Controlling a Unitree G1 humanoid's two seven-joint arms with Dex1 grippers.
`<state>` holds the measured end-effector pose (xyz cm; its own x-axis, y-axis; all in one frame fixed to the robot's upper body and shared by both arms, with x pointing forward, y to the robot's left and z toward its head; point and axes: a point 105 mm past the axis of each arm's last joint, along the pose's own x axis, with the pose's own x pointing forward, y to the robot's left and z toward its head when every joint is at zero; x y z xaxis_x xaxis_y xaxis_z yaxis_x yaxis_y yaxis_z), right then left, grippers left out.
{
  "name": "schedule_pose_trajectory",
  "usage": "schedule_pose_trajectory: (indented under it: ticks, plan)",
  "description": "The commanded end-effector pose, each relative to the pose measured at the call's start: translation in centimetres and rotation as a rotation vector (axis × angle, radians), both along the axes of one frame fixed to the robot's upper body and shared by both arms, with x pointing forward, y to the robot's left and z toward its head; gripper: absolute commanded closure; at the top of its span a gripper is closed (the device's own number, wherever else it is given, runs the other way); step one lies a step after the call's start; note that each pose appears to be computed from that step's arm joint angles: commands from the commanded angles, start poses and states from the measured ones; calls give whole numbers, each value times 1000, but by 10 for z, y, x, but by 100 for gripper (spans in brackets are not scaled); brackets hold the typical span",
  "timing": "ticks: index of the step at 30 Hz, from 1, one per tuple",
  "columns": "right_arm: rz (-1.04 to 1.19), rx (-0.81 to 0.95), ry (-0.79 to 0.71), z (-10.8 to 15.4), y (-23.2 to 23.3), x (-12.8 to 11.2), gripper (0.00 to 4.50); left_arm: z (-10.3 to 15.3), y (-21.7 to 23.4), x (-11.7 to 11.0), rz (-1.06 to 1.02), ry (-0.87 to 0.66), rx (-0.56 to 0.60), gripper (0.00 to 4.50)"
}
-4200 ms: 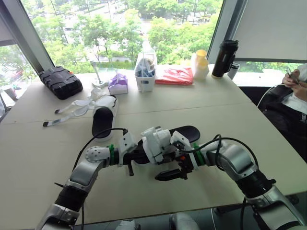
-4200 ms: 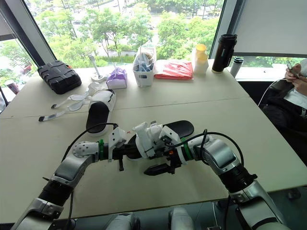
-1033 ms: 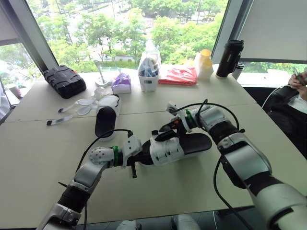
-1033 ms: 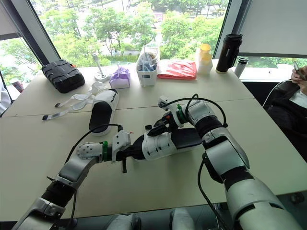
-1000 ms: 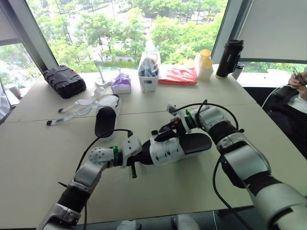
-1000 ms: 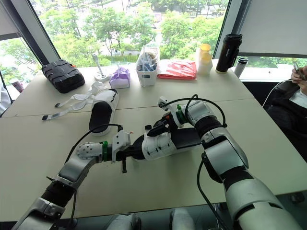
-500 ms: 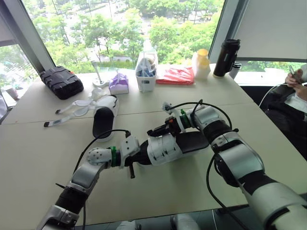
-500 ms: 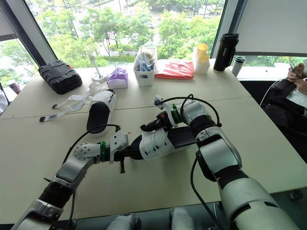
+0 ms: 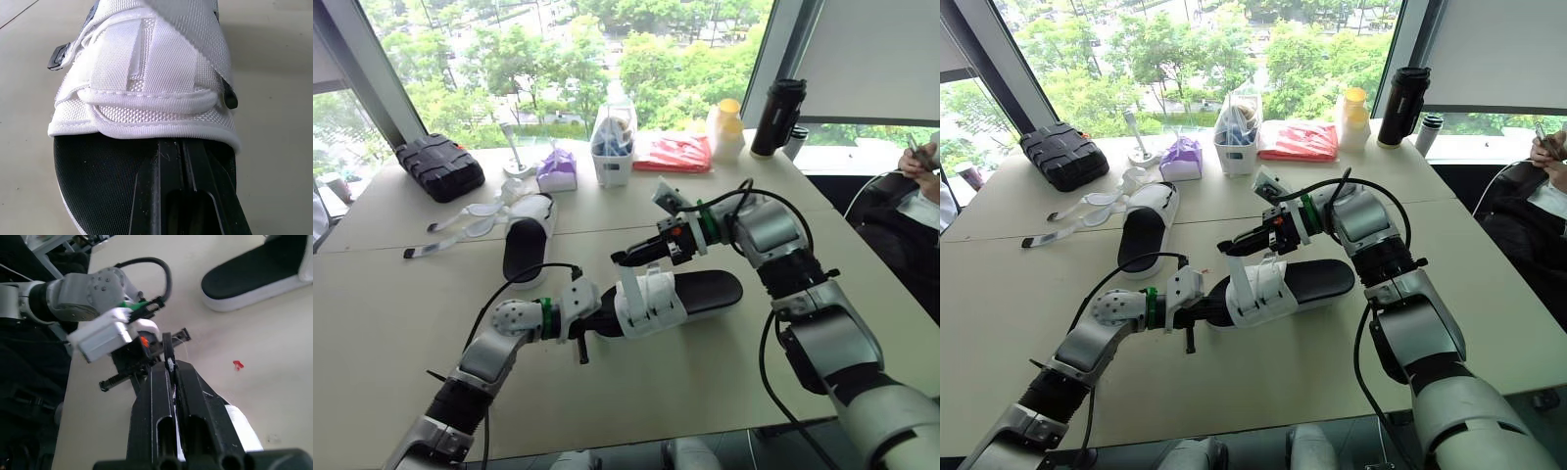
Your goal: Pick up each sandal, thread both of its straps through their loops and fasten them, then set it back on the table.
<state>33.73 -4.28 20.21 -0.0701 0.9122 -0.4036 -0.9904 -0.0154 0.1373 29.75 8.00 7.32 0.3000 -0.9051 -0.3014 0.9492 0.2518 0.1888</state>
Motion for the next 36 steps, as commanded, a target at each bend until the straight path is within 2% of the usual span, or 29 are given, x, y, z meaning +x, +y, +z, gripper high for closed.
schedule_pose_trajectory:
  ticks: [1, 5, 11, 13, 19, 23, 26, 28, 31, 34, 36]
  plan:
    - [29, 109, -112, 43, 5, -8, 445, -51, 17, -14, 2, 147, 180, 450]
    - [-23, 90, -125, 39, 9, 8, 445, -52, 16, -15, -13, 143, 191, 450]
    - [-106, -13, -110, -6, 6, 34, 445, -52, 15, -17, -17, 139, 191, 450]
    - [-170, -78, -117, -31, -1, 47, 445, -51, 16, -17, -14, 137, 188, 450]
    - [-211, -202, -161, -63, -11, 60, 445, -49, 18, -18, -2, 134, 184, 450]
    - [-204, -345, -182, -91, -13, 60, 314, -47, 18, -17, 8, 128, 177, 450]
    - [-216, -366, -221, -94, -10, 64, 158, -47, 18, -17, 11, 127, 175, 450]
    - [-238, -366, -309, -92, -1, 70, 61, -46, 18, -17, 20, 126, 168, 450]
    - [-276, -373, -432, -87, 6, 80, 61, -45, 20, -17, 30, 124, 165, 450]
    - [-299, -378, -494, -78, 3, 87, 61, -44, 22, -17, 39, 121, 164, 450]
    - [-312, -356, -544, -58, -5, 93, 61, -41, 23, -17, 49, 112, 157, 450]
